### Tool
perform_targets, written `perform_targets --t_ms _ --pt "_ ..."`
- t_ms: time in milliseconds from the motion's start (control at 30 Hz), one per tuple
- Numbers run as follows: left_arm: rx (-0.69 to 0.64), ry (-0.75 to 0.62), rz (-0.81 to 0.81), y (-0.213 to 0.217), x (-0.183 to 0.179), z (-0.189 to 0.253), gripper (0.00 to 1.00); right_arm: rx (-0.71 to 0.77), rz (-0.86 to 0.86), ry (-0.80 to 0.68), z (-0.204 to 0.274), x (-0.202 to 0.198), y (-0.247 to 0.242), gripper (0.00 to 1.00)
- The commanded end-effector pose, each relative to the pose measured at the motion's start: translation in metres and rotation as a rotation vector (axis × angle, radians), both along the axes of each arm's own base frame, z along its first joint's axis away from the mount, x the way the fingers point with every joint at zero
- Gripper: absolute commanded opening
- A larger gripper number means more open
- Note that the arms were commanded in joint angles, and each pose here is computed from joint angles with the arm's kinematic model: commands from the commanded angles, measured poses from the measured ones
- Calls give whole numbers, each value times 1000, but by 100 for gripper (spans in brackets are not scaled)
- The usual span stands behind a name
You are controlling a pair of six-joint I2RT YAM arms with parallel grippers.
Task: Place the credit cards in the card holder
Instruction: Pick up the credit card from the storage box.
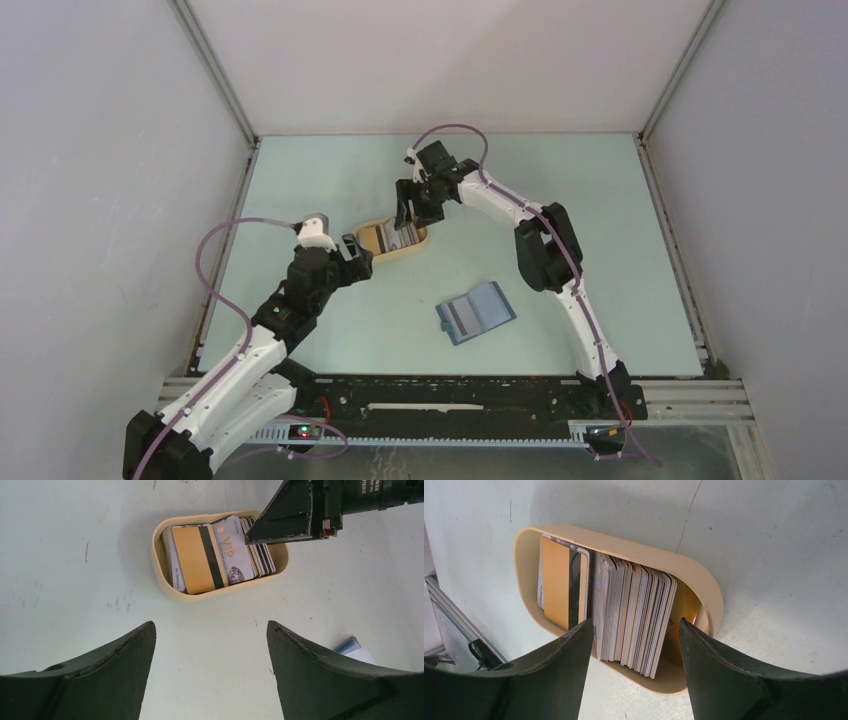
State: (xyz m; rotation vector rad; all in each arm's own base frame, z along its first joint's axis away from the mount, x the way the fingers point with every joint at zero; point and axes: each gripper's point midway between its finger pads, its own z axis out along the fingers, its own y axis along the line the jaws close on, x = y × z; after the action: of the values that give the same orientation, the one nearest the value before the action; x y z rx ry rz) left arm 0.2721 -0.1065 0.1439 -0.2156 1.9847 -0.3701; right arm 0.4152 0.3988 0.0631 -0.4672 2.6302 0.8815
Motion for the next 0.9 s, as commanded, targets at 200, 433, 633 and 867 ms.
perform_targets --t_ms 200,433,633,867 --pt "-11 -22 32 6 2 1 86 68 -18 88 -2 -10 19 73" --pt "-13 -26 32 6 2 3 86 146 0 111 20 -11 19 70" --pt "-16 -24 28 4 2 3 86 200 1 112 40 -7 12 67" --pt "-19 -21 28 4 1 2 86 218 0 134 41 -7 7 63"
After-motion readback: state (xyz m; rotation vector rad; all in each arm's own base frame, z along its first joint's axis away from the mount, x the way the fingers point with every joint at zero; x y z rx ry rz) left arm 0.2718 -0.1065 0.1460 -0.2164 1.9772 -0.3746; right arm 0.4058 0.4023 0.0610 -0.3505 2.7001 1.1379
